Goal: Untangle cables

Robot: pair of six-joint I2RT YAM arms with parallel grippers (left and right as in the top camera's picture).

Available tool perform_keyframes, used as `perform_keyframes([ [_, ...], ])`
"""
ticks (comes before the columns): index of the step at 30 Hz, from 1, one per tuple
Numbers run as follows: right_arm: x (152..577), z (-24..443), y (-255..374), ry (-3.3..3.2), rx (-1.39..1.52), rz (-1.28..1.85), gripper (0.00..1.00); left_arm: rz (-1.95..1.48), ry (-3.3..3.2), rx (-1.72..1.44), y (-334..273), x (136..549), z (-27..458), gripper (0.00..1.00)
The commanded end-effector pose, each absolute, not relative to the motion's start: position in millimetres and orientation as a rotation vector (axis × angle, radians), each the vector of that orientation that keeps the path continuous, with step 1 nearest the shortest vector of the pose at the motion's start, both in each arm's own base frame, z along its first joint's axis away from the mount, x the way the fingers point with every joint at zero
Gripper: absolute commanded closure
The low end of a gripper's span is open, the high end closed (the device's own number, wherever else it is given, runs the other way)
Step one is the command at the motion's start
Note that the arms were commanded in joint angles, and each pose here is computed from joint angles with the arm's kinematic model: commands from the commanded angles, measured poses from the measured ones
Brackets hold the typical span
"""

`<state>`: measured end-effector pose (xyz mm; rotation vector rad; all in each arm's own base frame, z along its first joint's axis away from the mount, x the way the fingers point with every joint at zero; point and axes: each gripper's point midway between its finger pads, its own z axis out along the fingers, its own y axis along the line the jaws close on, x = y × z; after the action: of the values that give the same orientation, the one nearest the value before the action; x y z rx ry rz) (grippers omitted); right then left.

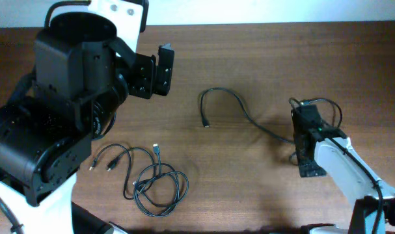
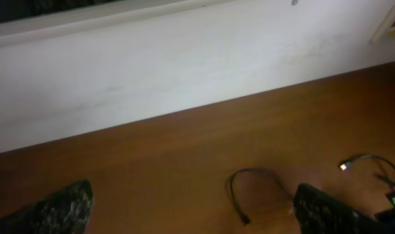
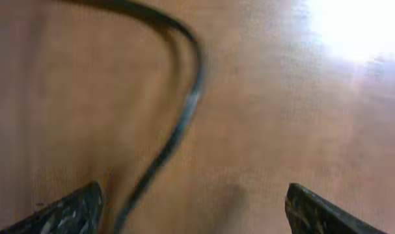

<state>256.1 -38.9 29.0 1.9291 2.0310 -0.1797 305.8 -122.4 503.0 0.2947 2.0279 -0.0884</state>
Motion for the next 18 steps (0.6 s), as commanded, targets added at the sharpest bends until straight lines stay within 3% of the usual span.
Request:
perform_keyframes([
  [1,279,37,-48,2.043,1.765,-0.173,0.11,-0.067,2.013,0.307,-118,303,507,0.01],
  [10,268,24,-52,2.034,1.771,-0.207,0.15,-0.054,2.035,0.313,-116,300,502,0.01],
  [12,276,24,-51,2.013,1.764,-0.179,0.07,-0.053,2.035,0.313,-116,300,502,0.01],
  [16,272,-11,-51,2.077,1.783,-0.271,0.07,-0.054,2.033,0.312,-116,299,502,0.01],
  [17,269,-19,-50,2.113,1.785,-0.294,0.73,-0.054,2.033,0.312,-116,299,502,0.01],
  [18,273,-20,-46,2.196,1.703,-0.274,0.96,-0.054,2.033,0.312,-116,299,502,0.01],
])
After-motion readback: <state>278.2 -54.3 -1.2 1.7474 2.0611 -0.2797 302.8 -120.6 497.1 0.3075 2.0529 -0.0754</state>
